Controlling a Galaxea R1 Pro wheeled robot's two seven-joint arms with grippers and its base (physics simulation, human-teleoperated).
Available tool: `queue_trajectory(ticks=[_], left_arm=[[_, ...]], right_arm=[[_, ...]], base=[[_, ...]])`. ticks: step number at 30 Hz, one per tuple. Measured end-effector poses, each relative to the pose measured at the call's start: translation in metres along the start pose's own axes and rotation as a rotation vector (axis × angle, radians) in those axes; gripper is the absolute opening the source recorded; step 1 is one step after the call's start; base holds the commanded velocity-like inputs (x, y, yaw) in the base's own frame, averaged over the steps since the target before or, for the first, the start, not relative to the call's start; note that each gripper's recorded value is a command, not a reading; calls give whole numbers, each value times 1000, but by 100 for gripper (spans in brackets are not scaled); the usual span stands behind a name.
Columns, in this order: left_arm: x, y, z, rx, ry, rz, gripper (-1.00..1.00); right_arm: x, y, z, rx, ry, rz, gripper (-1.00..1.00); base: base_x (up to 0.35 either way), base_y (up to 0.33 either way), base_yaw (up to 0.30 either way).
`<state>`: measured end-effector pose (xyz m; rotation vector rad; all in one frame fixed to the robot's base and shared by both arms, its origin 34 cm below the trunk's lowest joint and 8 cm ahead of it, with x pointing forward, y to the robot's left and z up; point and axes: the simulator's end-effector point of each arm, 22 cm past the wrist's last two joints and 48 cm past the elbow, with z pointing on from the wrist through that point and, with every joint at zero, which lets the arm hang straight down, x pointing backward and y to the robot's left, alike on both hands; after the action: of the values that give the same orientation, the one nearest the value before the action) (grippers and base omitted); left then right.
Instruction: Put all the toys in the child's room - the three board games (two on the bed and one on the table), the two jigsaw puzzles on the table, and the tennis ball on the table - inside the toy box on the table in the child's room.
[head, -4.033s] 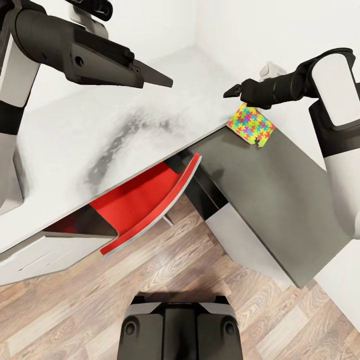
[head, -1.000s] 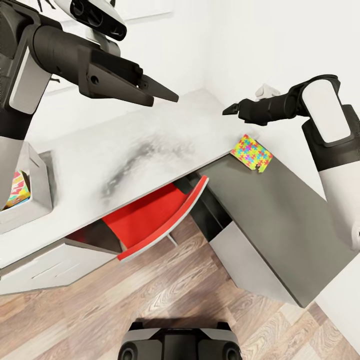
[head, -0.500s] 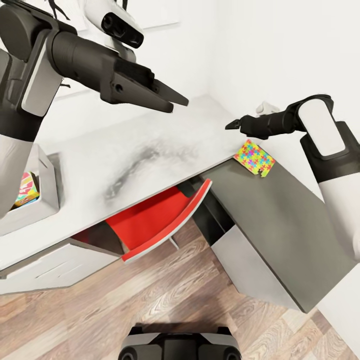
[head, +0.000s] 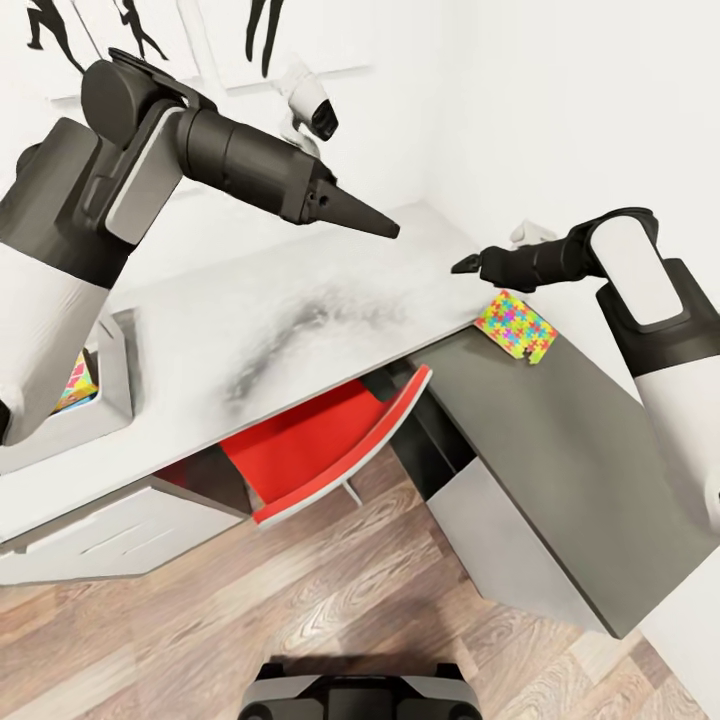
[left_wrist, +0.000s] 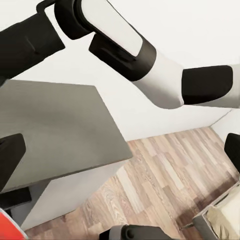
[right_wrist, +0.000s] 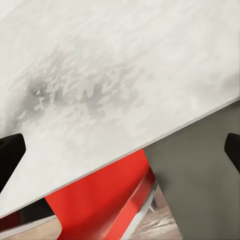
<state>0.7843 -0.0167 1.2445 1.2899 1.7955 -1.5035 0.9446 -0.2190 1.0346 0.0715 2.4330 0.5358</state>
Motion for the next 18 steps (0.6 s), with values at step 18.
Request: queue_trajectory(ticks=[18], left_arm=[[16,51,8,-143,35,-140,100]], right_arm=[[40,-39,-4,57,56,34,100]], base=[[0,0,90]])
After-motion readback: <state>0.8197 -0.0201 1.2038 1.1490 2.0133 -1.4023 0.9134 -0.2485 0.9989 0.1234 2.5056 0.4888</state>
